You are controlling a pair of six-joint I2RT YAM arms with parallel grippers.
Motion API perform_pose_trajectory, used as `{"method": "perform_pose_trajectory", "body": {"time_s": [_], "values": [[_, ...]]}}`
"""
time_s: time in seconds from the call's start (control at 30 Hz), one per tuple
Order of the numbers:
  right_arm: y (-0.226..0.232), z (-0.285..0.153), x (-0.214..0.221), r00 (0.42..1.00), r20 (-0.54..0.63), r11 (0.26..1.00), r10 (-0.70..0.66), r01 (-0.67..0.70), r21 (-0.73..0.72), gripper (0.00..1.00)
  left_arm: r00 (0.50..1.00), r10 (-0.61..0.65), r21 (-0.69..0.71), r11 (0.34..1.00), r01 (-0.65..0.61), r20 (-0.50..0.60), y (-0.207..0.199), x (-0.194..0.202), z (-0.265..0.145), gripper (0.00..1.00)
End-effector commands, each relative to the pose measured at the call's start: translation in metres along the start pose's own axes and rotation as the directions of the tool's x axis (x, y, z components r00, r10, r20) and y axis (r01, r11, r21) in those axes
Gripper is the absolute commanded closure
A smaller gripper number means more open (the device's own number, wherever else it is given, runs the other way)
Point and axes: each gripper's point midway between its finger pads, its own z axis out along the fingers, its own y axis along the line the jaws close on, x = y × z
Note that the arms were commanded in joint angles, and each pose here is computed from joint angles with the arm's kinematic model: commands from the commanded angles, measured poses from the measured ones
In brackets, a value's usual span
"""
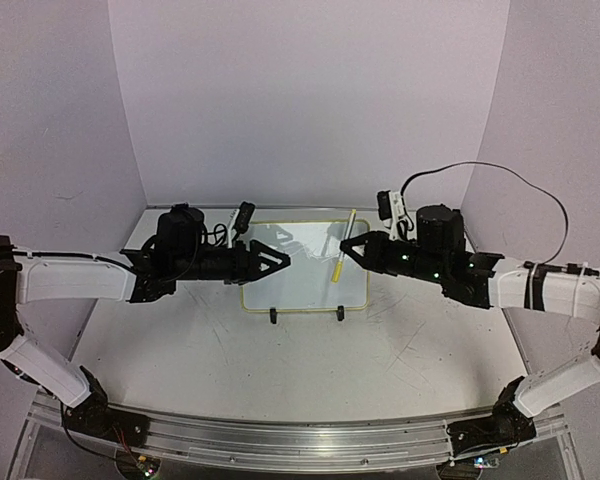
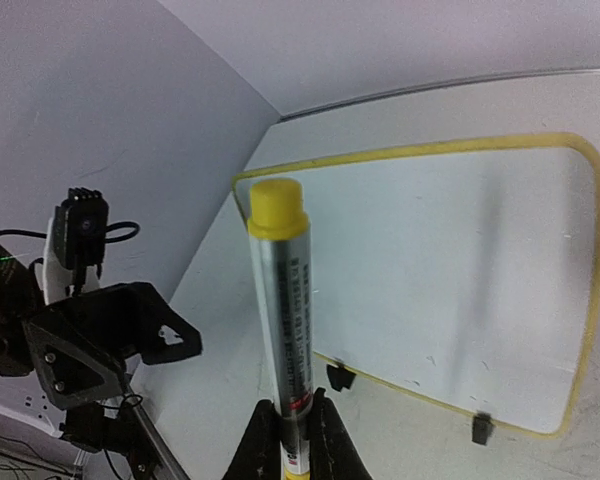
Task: Write a sentence on the whiteboard
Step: Pass from the right arm to the left
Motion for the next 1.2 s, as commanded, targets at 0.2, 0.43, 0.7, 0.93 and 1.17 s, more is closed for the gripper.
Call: {"method": "perform_pose_trajectory", "body": {"time_s": [0.2, 0.43, 0.7, 0.93, 1.17], "values": [[0.103, 0.017, -0.054, 0.978, 0.209, 0.931, -0.017, 0.092, -0.354, 1.0, 0.996, 0.067, 0.156, 0.985, -0.075, 0.056, -0.052, -0.016, 0.003, 0.38], [0.117, 0.019, -0.042, 0.983, 0.183, 0.907, -0.001, 0.078, -0.414, 1.0, 0.99, 0.112, 0.171, 0.977, -0.127, 0.091, -0.063, -0.029, 0.003, 0.52], [0.13, 0.024, -0.032, 0.989, 0.149, 0.877, 0.003, 0.069, -0.476, 1.0, 0.986, 0.138, 0.194, 0.969, -0.154, 0.096, -0.069, -0.033, 0.006, 0.73], [0.133, 0.024, -0.024, 0.993, 0.118, 0.859, 0.008, 0.054, -0.509, 1.0, 0.975, 0.181, 0.18, 0.962, -0.203, 0.129, -0.073, -0.034, -0.006, 0.9], [0.134, 0.017, -0.016, 0.995, 0.065, 0.871, -0.078, 0.1, -0.481, 0.82, 0.914, 0.38, 0.151, 0.904, -0.399, 0.143, -0.073, -0.019, -0.023, 1.0]]}}
